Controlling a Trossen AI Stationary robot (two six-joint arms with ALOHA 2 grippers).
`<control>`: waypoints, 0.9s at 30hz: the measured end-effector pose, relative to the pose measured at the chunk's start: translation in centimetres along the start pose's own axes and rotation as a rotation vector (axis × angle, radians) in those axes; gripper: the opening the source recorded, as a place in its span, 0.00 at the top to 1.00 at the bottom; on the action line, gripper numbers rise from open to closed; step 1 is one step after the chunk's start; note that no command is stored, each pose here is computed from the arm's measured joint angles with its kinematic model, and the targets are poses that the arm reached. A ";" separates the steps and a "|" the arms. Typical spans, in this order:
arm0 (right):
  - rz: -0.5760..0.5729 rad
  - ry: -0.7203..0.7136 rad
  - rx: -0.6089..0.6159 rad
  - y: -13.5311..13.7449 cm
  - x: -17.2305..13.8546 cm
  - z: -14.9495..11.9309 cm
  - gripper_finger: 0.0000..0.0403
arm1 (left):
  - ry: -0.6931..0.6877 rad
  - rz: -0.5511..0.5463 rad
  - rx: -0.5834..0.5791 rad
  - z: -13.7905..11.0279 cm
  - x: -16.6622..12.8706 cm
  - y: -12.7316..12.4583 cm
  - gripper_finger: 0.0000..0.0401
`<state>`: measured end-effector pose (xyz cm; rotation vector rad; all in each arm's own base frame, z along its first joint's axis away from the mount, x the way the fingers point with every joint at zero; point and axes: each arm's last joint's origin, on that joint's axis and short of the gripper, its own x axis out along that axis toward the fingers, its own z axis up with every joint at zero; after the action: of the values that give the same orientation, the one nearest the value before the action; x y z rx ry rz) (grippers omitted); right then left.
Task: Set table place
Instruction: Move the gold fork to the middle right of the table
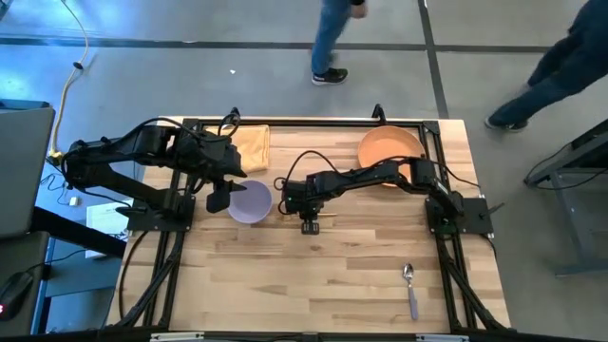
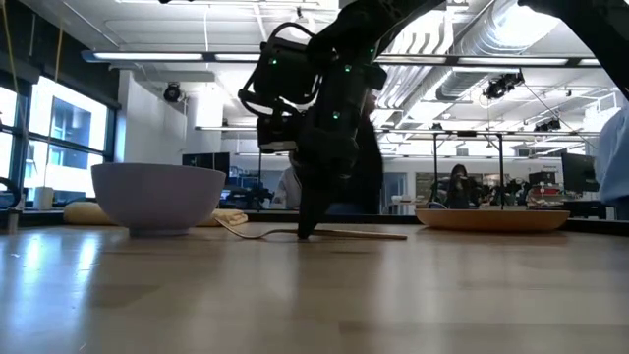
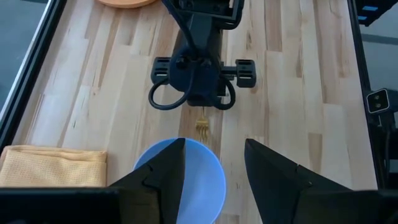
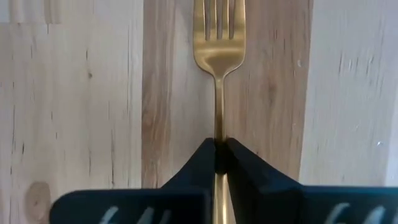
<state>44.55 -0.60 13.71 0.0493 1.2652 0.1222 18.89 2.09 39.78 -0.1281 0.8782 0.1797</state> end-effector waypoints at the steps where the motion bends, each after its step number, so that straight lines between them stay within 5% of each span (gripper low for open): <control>1: 0.001 0.000 0.000 0.0 0.0 0.0 0.99 | 0.000 0.000 0.000 0.0 0.0 0.0 0.62; 13: -0.027 0.002 0.099 0.1 -1.1 -0.1 1.00 | 0.003 0.000 0.000 0.0 0.0 0.0 0.62; 27: -0.143 0.048 0.360 0.5 -7.8 -1.5 1.00 | 0.007 0.000 0.008 -0.1 0.0 0.0 0.62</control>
<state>40.79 -1.04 20.72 0.2669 1.3218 -0.2297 18.86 2.08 39.74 -0.1213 0.8854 0.1754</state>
